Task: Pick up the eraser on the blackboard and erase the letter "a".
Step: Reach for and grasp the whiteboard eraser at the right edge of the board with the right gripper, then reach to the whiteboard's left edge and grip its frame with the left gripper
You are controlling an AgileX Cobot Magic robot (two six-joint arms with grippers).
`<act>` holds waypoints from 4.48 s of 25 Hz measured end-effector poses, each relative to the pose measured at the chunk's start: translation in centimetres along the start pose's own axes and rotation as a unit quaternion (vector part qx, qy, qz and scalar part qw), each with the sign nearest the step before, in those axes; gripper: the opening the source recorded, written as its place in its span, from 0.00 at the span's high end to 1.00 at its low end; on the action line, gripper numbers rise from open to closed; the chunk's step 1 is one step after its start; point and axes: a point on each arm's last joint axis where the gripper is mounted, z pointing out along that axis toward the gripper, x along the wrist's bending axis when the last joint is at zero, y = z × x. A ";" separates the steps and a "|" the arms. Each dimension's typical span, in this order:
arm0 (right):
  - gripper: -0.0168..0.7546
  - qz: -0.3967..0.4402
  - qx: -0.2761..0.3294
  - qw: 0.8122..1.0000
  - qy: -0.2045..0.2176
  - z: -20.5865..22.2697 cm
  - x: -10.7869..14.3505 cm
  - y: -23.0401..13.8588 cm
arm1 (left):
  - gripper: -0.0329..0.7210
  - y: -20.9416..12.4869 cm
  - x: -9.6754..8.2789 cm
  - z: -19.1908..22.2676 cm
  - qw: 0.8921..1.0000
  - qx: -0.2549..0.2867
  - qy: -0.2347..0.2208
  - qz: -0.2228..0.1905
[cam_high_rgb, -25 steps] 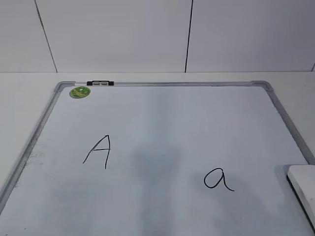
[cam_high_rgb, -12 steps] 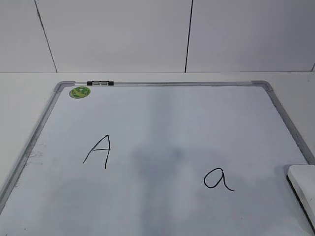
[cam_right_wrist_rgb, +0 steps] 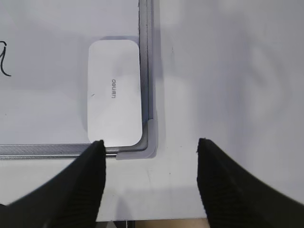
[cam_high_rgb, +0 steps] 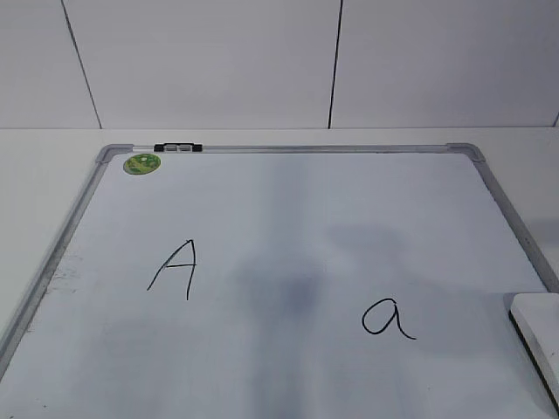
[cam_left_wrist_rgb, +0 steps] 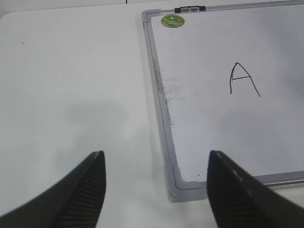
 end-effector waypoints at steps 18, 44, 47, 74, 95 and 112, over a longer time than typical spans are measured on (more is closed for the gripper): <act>0.22 -0.020 0.051 0.998 0.017 3.9 0.4 2.8 | 0.30 0.0 0.0 0.0 1.000 0.000 0.000 0.000; 0.26 -0.019 0.132 0.989 0.060 11.9 1.5 5.5 | 0.30 0.0 0.0 0.0 1.000 0.000 0.000 0.000; 0.25 -0.019 0.128 0.990 0.059 11.9 1.5 5.6 | 0.30 0.0 0.0 0.0 1.000 0.000 0.000 0.000; 0.10 -0.027 0.236 0.967 0.089 15.8 2.2 4.7 | 0.30 0.0 0.0 0.0 1.000 0.000 0.000 0.000; 0.11 -0.029 0.227 0.970 0.084 19.2 2.4 4.9 | 0.30 0.0 0.0 0.0 1.000 0.000 0.000 0.000; 0.22 -0.026 0.221 0.971 0.084 19.5 2.4 5.0 | 0.30 0.0 0.0 0.0 1.000 0.000 0.000 0.000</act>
